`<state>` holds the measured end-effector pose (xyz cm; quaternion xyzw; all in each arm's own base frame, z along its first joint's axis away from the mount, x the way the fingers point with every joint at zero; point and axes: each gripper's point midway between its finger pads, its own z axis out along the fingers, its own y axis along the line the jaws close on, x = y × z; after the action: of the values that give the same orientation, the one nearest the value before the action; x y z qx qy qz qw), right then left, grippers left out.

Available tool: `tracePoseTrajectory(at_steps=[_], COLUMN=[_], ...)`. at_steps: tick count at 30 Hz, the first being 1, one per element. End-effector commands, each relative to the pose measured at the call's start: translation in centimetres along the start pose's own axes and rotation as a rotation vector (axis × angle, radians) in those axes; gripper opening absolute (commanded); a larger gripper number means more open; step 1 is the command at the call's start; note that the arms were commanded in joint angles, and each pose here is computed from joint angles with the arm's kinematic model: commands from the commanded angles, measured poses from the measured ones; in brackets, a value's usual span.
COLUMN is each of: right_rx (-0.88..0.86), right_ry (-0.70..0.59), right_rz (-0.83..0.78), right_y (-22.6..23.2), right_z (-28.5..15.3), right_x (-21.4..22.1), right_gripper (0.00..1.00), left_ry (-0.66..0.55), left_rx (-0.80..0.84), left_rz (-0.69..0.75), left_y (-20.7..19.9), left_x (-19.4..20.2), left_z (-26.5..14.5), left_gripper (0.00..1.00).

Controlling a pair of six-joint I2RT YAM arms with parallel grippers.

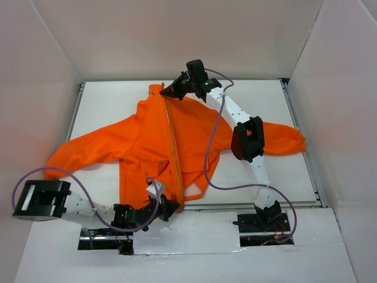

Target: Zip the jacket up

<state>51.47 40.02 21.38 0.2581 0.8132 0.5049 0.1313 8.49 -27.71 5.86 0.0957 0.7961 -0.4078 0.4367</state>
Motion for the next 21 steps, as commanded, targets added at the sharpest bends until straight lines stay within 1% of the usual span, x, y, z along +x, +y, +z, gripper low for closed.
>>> tracePoseTrajectory(at_steps=[1,3,5,10,15,17,18,20,21], right_rx=[-0.348,-0.387,-0.427,-0.495,-0.543,-0.562,-0.582,-0.612,-0.623], right_ry=[-0.118,-0.099,-0.107,-0.159,-0.198,-0.193,-0.185,-0.138,-0.123], right_rz=[-0.289,-0.333,-0.365,-0.428,-0.445,-0.453,-0.467,-0.473,-0.475], right_y=[13.9,15.4,17.1,20.1,22.0,22.5,22.9,23.3,23.5], right_z=[-9.5,-11.1,-13.3,-17.8,-21.1,-21.9,-22.3,-22.7,-22.9], right_x=[0.5,1.5,2.3,3.4,2.9,3.1,3.6,4.9,5.3], right_gripper=[0.0,0.0,0.0,0.0,0.0,0.0,0.0,0.0,0.0], left_ry=[0.105,0.121,0.14,0.138,0.127,0.126,0.128,0.132,0.146], left_rx=[-0.001,-0.012,-0.03,-0.084,-0.18,-0.196,-0.226,-0.236,-0.262], left_rz=[0.0,0.016,0.031,-0.029,-0.092,-0.1,-0.089,-0.072,-0.046], left_y=[0.4,-0.4,-0.4,0.9,2.8,2.7,3.2,2.5,2.9], left_x=[3.3,3.6,3.9,4.1,4.2,4.2,4.3,4.2,4.5], left_z=[-0.5,0.2,0.4,0.0,-0.3,-0.2,-0.2,0.4,0.4], left_gripper=[0.0,0.0,0.0,0.0,0.0,0.0,0.0,0.0,0.0])
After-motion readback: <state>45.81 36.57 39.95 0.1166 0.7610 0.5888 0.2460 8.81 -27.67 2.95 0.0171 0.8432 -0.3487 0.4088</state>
